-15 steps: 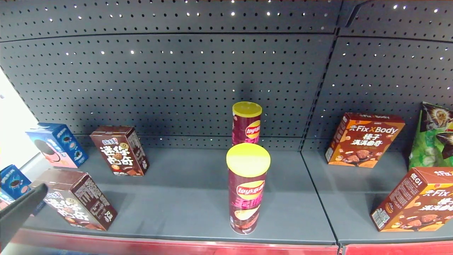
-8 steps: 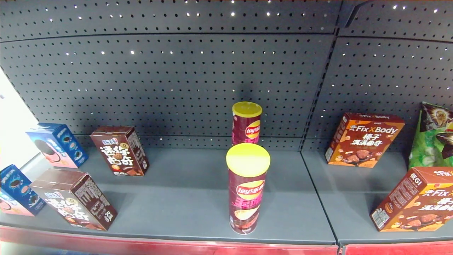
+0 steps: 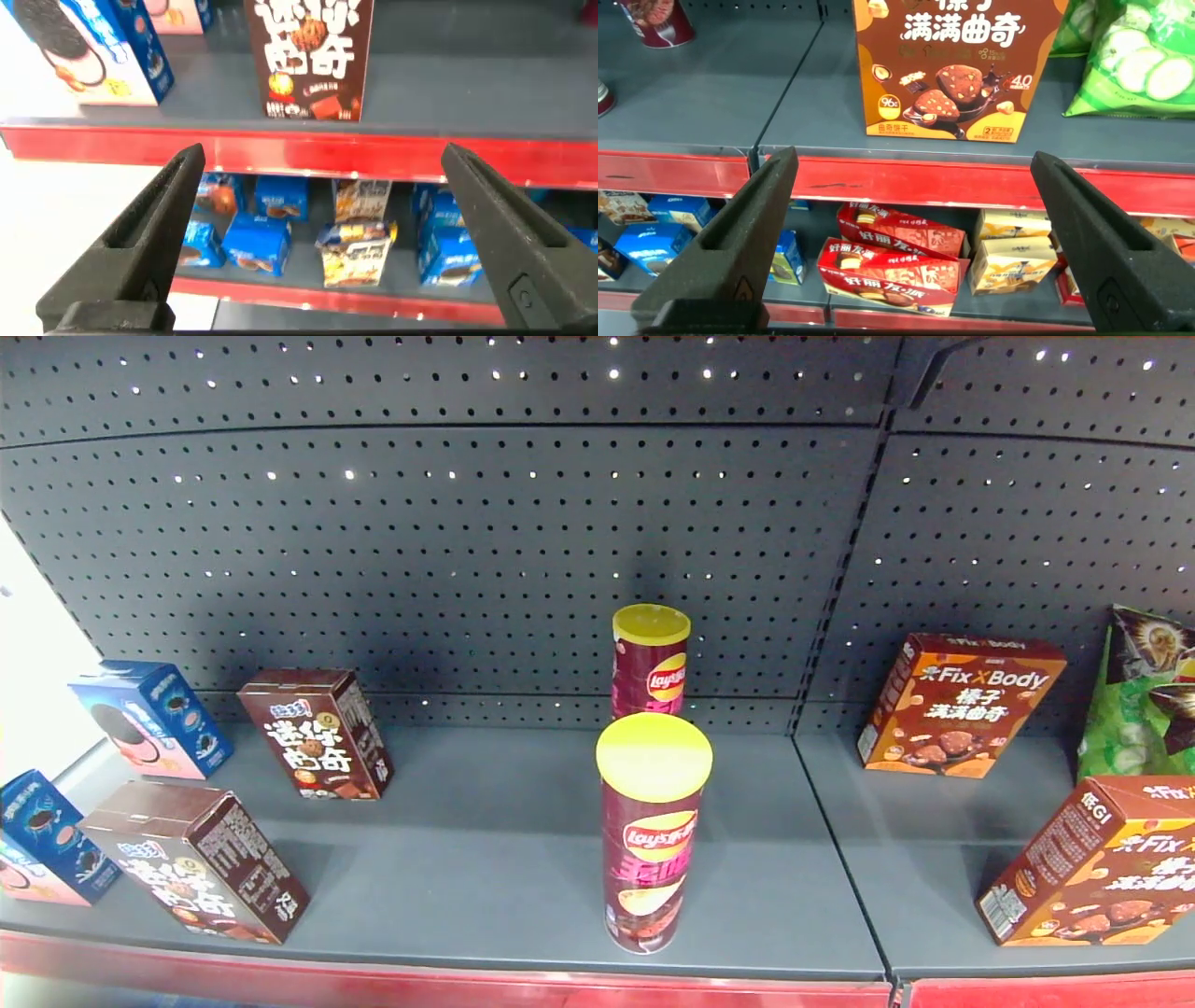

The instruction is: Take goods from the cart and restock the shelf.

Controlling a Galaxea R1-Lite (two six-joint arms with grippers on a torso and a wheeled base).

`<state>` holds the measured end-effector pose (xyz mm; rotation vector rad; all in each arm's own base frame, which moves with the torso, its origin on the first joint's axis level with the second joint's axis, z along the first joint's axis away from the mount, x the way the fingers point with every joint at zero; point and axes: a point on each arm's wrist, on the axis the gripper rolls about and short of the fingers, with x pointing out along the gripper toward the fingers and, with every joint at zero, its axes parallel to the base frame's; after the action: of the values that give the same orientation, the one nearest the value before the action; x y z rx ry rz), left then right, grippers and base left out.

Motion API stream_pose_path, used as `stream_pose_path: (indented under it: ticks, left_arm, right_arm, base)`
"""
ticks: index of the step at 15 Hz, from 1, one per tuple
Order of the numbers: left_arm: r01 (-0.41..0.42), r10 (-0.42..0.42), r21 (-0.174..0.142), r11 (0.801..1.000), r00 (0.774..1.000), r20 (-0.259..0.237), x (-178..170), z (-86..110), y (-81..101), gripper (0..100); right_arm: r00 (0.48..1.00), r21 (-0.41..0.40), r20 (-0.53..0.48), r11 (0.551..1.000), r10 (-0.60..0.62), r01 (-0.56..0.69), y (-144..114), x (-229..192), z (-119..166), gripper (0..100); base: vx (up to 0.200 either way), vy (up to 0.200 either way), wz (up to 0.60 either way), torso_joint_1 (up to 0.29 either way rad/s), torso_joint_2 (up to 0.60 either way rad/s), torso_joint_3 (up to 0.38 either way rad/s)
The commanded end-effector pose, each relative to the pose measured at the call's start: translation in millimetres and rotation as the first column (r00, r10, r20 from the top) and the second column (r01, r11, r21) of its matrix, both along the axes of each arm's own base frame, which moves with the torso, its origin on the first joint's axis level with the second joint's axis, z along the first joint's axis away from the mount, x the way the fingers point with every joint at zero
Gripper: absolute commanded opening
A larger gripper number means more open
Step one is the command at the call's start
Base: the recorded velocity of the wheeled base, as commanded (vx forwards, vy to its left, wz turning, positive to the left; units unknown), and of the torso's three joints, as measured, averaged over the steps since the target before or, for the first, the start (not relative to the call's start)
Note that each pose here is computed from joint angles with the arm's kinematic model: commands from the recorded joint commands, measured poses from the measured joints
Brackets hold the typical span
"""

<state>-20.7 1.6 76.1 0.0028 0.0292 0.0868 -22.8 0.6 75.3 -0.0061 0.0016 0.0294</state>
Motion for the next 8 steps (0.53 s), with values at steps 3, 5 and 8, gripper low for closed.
stream_pose_path:
  ticks: [3,5,8]
  left_arm:
    - [0.001,0.0,-0.026,1.0,1.0,0.031,-2.2,-0.6,0.0,100]
    - [0.001,0.0,-0.027,1.0,1.0,0.032,-2.2,-0.6,0.0,100]
    - [0.002,-0.001,-0.035,0.999,0.999,0.032,-2.2,-0.6,0.0,100]
  right_arm:
    - [1.0,0.0,0.0,1.0,0.001,-0.001,0.0,0.0,0.0,100]
    - [1.0,0.0,0.0,1.0,0.001,-0.001,0.0,0.0,0.0,100]
    - [1.0,0.0,0.0,1.0,0.001,-0.001,0.0,0.0,0.0,100]
  base:
    - [0.0,0.0,0.0,0.0,0.0,0.0]
    - [0.0,0.0,0.0,0.0,0.0,0.0]
    - [0.0,0.0,0.0,0.0,0.0,0.0]
